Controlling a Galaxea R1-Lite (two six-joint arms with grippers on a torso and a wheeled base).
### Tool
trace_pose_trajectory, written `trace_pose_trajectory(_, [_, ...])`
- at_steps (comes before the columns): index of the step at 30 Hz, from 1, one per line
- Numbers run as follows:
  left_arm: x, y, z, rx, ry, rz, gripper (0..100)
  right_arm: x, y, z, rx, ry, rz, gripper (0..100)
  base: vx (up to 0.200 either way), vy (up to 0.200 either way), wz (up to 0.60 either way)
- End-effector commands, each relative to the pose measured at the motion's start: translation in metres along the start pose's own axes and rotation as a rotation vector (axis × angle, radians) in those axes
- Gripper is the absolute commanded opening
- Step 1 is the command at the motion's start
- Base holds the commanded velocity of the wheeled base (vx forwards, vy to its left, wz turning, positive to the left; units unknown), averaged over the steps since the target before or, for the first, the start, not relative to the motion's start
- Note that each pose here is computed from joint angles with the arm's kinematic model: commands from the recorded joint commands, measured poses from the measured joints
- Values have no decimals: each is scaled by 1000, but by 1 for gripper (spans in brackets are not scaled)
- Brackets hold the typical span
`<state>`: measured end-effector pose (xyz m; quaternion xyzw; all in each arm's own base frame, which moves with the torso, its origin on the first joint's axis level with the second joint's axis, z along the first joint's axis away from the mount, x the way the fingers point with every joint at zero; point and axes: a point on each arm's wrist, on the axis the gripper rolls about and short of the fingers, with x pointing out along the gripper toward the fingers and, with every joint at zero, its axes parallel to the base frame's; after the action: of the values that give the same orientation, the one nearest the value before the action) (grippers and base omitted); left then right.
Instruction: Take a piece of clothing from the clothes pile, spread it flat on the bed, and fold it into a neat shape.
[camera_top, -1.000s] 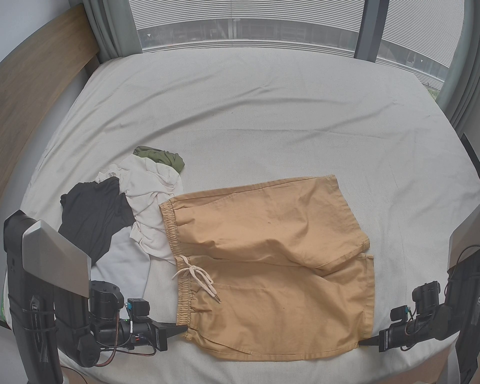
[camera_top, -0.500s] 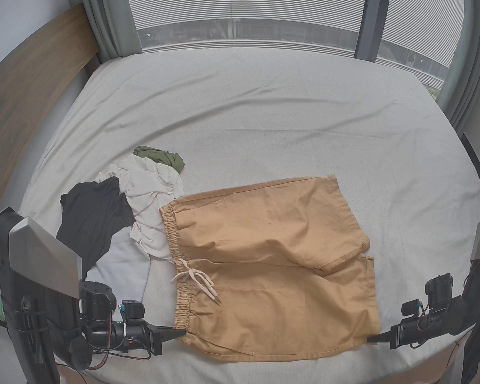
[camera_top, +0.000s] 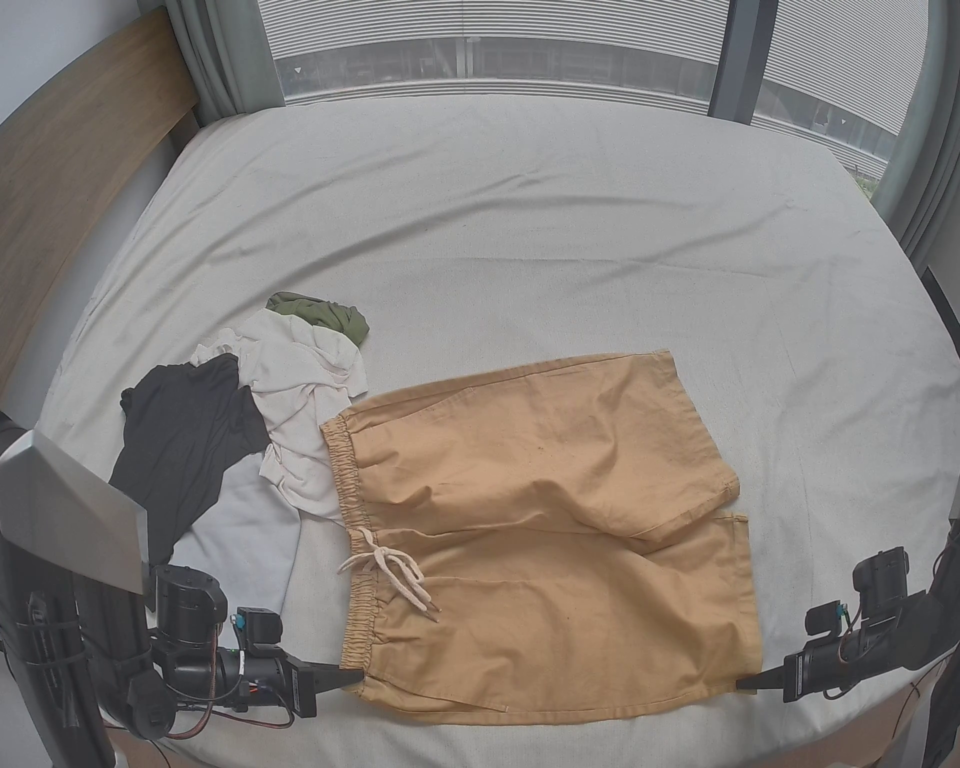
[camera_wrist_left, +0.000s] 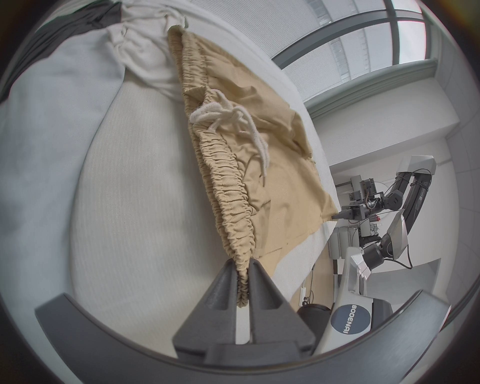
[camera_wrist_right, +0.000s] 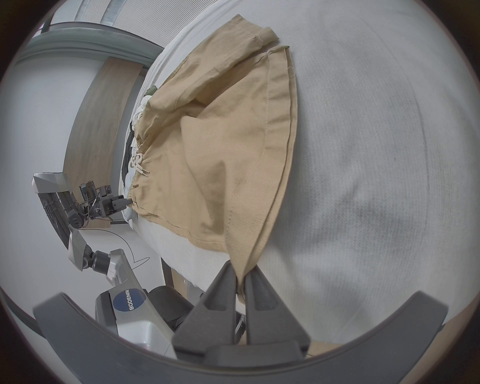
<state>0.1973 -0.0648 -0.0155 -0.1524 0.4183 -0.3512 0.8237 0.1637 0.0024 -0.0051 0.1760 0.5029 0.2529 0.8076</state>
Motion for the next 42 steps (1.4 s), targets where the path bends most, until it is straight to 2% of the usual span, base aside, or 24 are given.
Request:
trace_pose_trajectory(1, [-12, -9, 0, 0, 10, -1, 0, -2, 2, -8, 14, 37, 3, 0, 0, 0, 0])
trace_pose_trajectory(16, [-17, -10, -5, -20, 53, 4, 0, -16, 13, -17, 25, 76, 4, 0, 0, 0, 0])
trace_pose_trajectory(21, [-24, -15, -7, -35, 80, -40, 0, -20, 17, -21, 37, 98, 5, 0, 0, 0, 0])
trace_pose_trajectory(29, [-32, -21, -11, -42, 121, -56, 0, -24, 22, -23, 27, 100, 8, 0, 0, 0, 0])
trace_pose_trajectory(36, [-39, -26, -12, -34, 129, -97, 0, -28, 26, -22, 4, 77, 11, 0, 0, 0, 0])
trace_pose_trajectory(42, [-39, -23, -4, 11, 71, -94, 0, -36, 32, -18, -63, -1, 16, 0, 0, 0, 0])
